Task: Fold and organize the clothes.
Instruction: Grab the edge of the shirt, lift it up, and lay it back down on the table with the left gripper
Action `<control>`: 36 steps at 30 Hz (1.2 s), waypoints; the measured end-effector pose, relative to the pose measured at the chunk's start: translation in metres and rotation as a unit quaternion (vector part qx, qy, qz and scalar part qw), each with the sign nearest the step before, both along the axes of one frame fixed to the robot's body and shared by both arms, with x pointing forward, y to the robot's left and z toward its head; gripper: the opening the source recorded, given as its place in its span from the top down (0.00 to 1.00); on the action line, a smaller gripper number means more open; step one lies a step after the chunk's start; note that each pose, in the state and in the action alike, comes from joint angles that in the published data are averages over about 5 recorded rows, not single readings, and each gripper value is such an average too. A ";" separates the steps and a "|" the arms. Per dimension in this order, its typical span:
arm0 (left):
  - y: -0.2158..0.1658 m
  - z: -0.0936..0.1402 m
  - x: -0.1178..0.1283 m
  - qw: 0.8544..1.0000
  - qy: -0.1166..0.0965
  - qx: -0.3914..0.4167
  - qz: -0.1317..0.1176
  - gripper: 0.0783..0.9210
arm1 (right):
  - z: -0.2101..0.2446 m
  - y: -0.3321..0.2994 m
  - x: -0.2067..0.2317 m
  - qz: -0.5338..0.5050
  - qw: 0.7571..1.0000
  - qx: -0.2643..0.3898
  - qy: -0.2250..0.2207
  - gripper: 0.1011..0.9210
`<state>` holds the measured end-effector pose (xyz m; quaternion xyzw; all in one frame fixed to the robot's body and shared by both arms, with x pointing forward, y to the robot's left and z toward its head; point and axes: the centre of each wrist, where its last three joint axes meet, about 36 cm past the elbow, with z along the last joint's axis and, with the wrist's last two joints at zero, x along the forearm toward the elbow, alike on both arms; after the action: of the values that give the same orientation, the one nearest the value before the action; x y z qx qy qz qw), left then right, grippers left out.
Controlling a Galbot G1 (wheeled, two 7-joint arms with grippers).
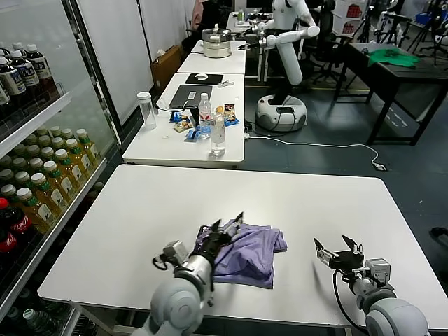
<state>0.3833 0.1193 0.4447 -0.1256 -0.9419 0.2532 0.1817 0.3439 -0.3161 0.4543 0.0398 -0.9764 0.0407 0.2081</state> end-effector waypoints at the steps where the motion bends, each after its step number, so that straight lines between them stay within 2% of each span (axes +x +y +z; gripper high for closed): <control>1: 0.005 -0.006 -0.001 1.000 -0.001 0.023 0.009 0.12 | 0.000 0.000 0.000 0.000 1.000 0.000 0.000 0.12; 4: 0.018 -0.022 -0.005 0.995 -0.001 0.090 0.029 0.12 | -0.001 0.001 0.000 0.001 1.000 0.001 -0.001 0.12; 8: 0.026 -0.040 -0.012 0.985 0.005 0.167 0.045 0.12 | -0.001 0.002 0.000 0.000 1.000 0.002 -0.002 0.12; 14: 0.027 -0.055 -0.020 0.969 0.011 0.241 0.056 0.12 | 0.000 0.002 -0.002 0.000 1.000 0.002 -0.003 0.12; 17: 0.025 -0.058 -0.024 0.964 0.012 0.258 0.056 0.16 | 0.000 0.002 -0.003 -0.001 1.000 0.002 -0.003 0.12; 29: 0.015 -0.056 -0.030 0.960 -0.001 0.274 0.052 0.56 | 0.001 0.003 -0.003 -0.002 1.000 0.002 -0.006 0.12; 34: 0.012 -0.054 -0.033 0.965 0.005 0.260 0.044 0.73 | 0.001 0.003 -0.005 -0.003 1.000 0.001 -0.006 0.12; 36: 0.012 -0.054 -0.033 0.966 0.011 0.256 0.044 0.76 | 0.002 0.004 -0.006 -0.004 1.000 0.001 -0.007 0.12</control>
<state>0.3508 0.1310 0.3905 -0.0311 -0.9778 0.0124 0.2067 0.3381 -0.3123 0.4558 0.0363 -0.9781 0.0388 0.2014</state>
